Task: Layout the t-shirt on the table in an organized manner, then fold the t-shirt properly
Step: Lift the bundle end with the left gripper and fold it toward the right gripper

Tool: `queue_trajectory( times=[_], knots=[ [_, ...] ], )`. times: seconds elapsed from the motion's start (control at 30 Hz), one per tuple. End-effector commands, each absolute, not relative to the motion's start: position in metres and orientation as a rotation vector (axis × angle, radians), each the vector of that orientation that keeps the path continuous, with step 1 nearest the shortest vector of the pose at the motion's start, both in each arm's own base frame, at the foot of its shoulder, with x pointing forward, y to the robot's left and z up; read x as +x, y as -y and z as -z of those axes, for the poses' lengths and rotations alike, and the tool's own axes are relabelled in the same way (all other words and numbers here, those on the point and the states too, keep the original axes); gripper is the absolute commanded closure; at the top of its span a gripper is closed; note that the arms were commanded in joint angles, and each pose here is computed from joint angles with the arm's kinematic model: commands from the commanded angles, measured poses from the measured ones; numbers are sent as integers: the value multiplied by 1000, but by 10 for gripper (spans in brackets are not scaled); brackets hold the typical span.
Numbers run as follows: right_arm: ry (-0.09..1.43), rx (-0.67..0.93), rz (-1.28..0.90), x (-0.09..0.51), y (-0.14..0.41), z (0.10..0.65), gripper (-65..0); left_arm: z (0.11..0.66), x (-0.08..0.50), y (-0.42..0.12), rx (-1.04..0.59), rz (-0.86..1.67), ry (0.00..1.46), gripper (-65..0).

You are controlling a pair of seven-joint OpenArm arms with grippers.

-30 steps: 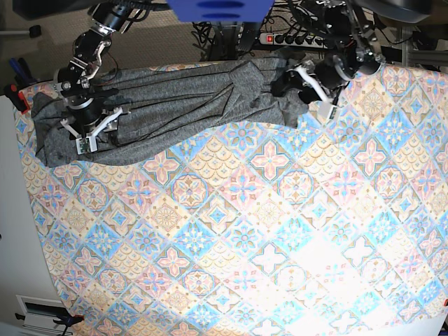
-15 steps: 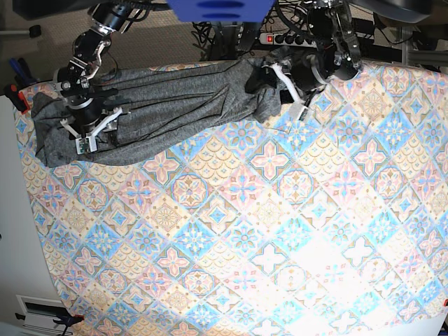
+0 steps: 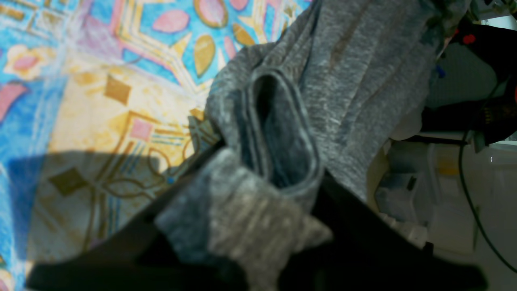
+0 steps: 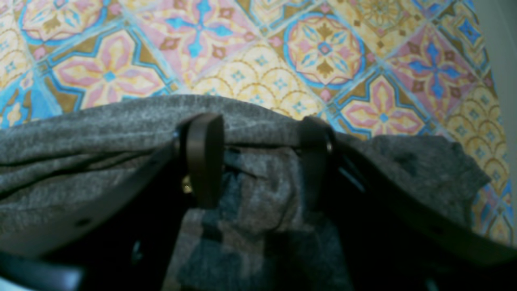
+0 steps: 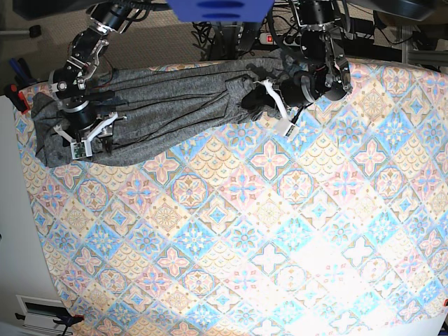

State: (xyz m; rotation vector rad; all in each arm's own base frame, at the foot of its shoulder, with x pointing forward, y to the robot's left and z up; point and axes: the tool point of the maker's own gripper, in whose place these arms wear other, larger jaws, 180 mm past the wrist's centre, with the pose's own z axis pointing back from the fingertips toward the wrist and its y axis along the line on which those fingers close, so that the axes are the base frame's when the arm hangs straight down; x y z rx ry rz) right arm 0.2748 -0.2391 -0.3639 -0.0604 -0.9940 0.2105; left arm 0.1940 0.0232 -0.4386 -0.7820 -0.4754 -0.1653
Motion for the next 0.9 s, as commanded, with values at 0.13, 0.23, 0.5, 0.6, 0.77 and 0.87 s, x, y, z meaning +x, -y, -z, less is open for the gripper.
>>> queue_trajectory(
  times=[0.13, 0.23, 0.5, 0.6, 0.77, 0.87],
  knots=[
    [1054, -73, -217, 283, 241, 347, -289, 434, 196, -60, -581, 240, 388, 0],
    [1054, -73, -217, 283, 241, 347, -289, 417, 215, -77, -529, 217, 424, 0],
    [1056, -72, -216, 284, 241, 347, -289, 405, 283, -106, -505, 214, 476, 0],
    [1056, -72, -216, 284, 241, 347, -289, 403, 305, -111, -518, 212, 489, 0],
    [1056, -103, -179, 279, 256, 344, -289, 385, 340, -131, -495, 203, 584, 0],
    [1055, -113, -166, 278, 261, 344, -289, 377, 360, -146, -479, 202, 611, 0]
  ],
)
